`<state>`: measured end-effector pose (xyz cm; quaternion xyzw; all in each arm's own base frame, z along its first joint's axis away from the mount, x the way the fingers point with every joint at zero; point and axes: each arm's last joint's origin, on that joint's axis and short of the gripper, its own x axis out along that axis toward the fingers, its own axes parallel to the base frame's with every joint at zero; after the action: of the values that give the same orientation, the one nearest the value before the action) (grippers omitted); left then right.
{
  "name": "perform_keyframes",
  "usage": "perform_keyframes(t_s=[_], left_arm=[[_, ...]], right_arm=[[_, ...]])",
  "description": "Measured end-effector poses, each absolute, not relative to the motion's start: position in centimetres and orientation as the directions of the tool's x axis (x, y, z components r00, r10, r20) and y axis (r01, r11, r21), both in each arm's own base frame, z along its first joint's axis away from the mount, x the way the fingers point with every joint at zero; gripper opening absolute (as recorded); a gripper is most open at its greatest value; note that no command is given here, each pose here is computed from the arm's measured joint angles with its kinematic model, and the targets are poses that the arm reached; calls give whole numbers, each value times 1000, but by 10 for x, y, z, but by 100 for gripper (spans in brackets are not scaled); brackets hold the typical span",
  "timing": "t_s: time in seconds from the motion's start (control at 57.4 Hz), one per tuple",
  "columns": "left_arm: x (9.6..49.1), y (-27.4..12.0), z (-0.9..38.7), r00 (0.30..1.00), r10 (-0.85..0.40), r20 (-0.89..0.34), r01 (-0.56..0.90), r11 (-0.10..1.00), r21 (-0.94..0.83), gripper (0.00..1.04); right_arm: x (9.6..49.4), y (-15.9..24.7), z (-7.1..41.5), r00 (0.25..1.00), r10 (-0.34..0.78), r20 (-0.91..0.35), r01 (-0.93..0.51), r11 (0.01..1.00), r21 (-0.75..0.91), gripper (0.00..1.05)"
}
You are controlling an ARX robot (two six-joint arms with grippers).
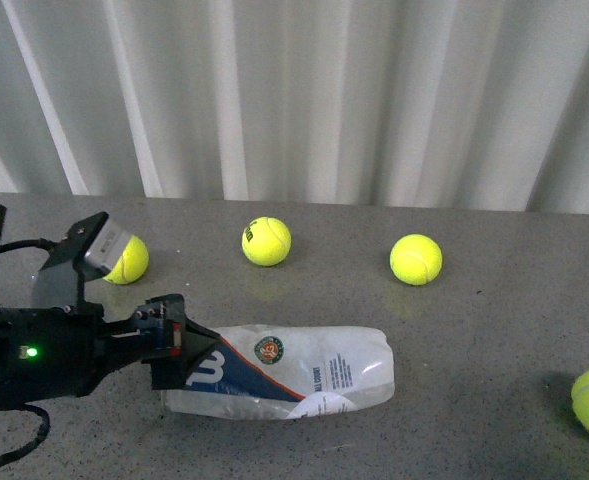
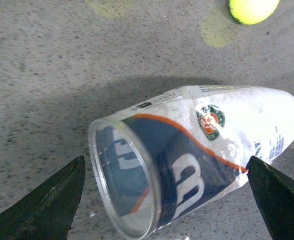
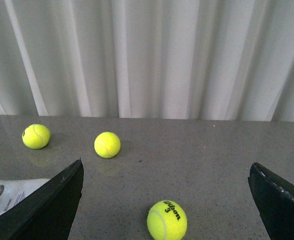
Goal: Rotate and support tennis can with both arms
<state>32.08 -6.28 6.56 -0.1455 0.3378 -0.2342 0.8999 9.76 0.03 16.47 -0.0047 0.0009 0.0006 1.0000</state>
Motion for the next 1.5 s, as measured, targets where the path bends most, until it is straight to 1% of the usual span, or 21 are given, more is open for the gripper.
perform_keyframes(t_s=[0.105,0.192,0.349,0.471,0.541,0.68,0.75,0.837,0.872,0.889,0.907,0.924,0.959,1.011,1.046,1.081,1.116,1.238,1.325,1.377,1.499], left_arm=[[318,-79,62,634,-558,-535,337,823,-458,97],[315,-87,61,617,-575,-537,342,810,-475,74],[312,-89,60,608,-580,-543,337,807,-485,47],[310,-88,60,587,-596,-548,339,796,-502,16],[309,-88,72,565,-631,-533,366,770,-523,5],[307,-86,105,543,-656,-524,441,754,-487,4],[307,-85,131,539,-655,-529,498,755,-428,4],[308,-86,179,565,-623,-541,592,763,-260,4],[309,-88,200,585,-594,-552,633,760,-147,4],[309,-88,205,591,-585,-556,635,762,-128,4],[309,-90,219,605,-559,-567,664,748,-29,4],[309,-91,224,609,-550,-572,665,747,-10,4],[309,-95,241,619,-520,-589,701,704,116,4],[309,-101,258,614,-493,-616,741,629,235,4],[310,-104,266,604,-481,-636,762,584,281,4],[310,-108,273,585,-464,-665,793,500,349,4],[311,-111,278,569,-450,-688,812,442,382,4],[312,-122,283,484,-388,-784,875,234,425,4],[310,-129,280,434,-364,-824,901,147,409,4],[308,-135,277,408,-365,-837,911,107,397,3],[306,-146,273,394,-378,-838,914,65,401,3]], right_arm=[[98,0,165,1000,1,-2,-1,1000,-9,98],[98,0,165,1000,1,-2,-1,1000,-9,98],[98,0,165,1000,1,-2,-1,1000,-9,98],[98,0,165,1000,1,-2,-1,1000,-9,98],[98,0,165,1000,1,-2,-1,1000,-9,98],[98,0,165,1000,1,-2,-1,1000,-9,98],[98,0,165,1000,1,-2,-1,1000,-9,98],[98,0,165,1000,1,-2,-1,1000,-9,98],[98,0,165,1000,1,-2,-1,1000,-9,98],[98,0,165,1000,1,-2,-1,1000,-9,98],[98,0,165,1000,1,-2,-1,1000,-9,98],[98,0,165,1000,1,-2,-1,1000,-9,98],[98,0,165,1000,1,-2,-1,1000,-9,98],[98,0,165,1000,1,-2,-1,1000,-9,98],[98,0,165,1000,1,-2,-1,1000,-9,98],[98,0,165,1000,1,-2,-1,1000,-9,98],[98,0,165,1000,1,-2,-1,1000,-9,98],[98,0,165,1000,1,-2,-1,1000,-9,98],[98,0,165,1000,1,-2,-1,1000,-9,98],[98,0,165,1000,1,-2,-1,1000,-9,98],[98,0,165,1000,2,-2,-2,1000,-9,98]])
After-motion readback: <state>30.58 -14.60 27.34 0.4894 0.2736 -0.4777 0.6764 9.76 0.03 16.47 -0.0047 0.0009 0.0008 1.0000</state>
